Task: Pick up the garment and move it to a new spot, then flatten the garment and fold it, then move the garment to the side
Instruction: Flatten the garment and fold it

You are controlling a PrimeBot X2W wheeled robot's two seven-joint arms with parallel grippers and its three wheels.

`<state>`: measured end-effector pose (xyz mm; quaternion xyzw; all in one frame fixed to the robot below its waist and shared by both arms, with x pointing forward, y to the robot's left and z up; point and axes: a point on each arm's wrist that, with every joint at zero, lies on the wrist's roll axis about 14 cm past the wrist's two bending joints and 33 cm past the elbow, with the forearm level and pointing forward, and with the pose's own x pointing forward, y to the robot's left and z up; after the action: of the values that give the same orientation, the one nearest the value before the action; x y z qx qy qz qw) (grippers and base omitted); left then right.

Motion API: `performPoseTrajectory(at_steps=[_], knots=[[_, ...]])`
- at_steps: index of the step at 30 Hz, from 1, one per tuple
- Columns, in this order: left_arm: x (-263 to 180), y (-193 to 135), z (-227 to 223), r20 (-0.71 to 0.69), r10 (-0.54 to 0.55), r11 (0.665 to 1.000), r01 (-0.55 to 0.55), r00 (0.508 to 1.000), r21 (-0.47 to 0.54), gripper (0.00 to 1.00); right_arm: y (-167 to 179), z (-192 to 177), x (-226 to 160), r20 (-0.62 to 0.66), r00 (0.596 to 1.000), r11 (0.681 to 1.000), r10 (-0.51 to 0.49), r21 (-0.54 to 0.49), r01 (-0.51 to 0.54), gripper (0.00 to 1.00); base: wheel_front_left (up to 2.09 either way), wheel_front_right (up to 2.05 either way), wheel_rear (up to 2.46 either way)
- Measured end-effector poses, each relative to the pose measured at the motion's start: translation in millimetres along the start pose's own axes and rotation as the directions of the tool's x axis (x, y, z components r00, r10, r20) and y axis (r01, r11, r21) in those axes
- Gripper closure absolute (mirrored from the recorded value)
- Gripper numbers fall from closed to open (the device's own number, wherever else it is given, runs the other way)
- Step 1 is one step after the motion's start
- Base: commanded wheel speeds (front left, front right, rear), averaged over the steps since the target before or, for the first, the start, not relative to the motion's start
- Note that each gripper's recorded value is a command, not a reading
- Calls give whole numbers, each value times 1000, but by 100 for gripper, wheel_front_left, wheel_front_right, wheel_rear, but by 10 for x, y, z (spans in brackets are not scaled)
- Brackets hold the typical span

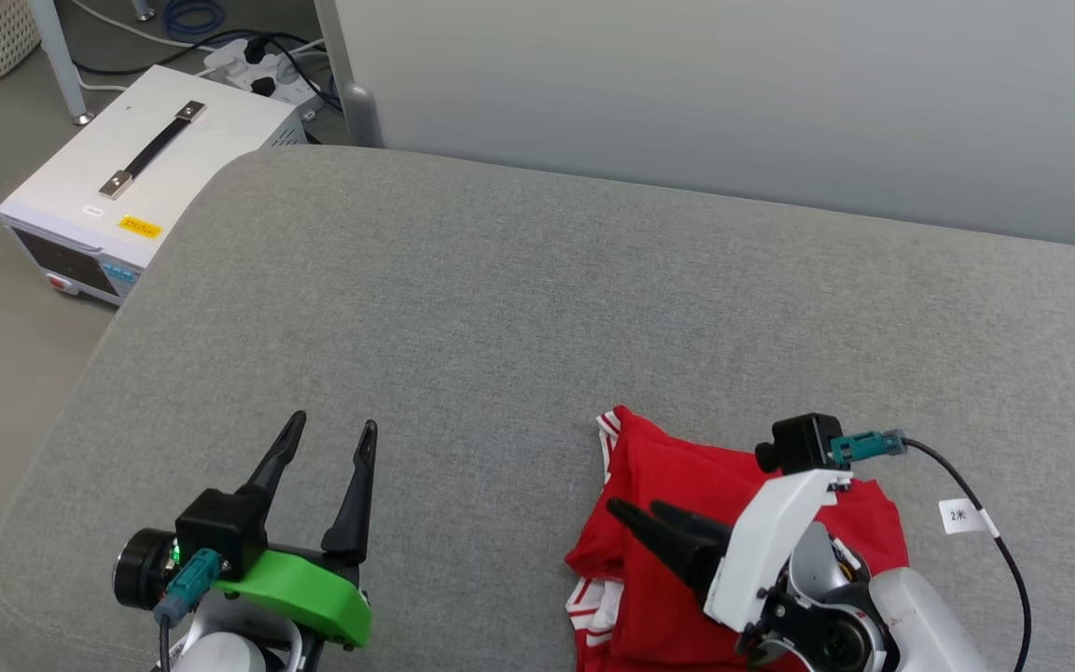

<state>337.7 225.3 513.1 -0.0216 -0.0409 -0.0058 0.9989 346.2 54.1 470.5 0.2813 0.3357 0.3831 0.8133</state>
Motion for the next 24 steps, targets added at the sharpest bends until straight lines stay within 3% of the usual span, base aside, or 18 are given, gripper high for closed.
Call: performPoseTrajectory(at_steps=[5, 7, 11, 13, 17, 20, 24], knots=[[30, -63, 43, 15, -20, 1000, 20, 1000, -3, 0, -16, 287, -60, 84, 996, 993, -39, -107, 47, 0, 0, 0, 0], [56, -106, 92, 33, -30, 999, 30, 999, -9, 0, -49, 455, -119, 130, 988, 975, -77, -198, 102, 0, 0, 0, 0], [104, -181, 165, 59, -47, 999, 49, 997, -24, 0, -155, 852, -348, 254, 957, 890, -139, -392, 233, 0, 0, 0, 0], [130, -220, 197, 71, -56, 998, 58, 996, -32, 0, -247, 1025, -513, 319, 934, 848, -160, -440, 296, 0, 0, 0, 0], [187, -305, 246, 91, -75, 996, 79, 993, -45, 0, -423, 1409, -933, 474, 862, 710, -180, -544, 447, 0, 0, 0, 0], [228, -373, 280, 105, -90, 994, 96, 990, -59, 0, -515, 1636, -1226, 571, 802, 633, -174, -560, 535, 0, 0, 0, 0], [273, -462, 307, 116, -111, 991, 119, 987, -68, 0, -615, 1740, -1544, 665, 729, 599, -166, -519, 610, 0, 0, 0, 0]])
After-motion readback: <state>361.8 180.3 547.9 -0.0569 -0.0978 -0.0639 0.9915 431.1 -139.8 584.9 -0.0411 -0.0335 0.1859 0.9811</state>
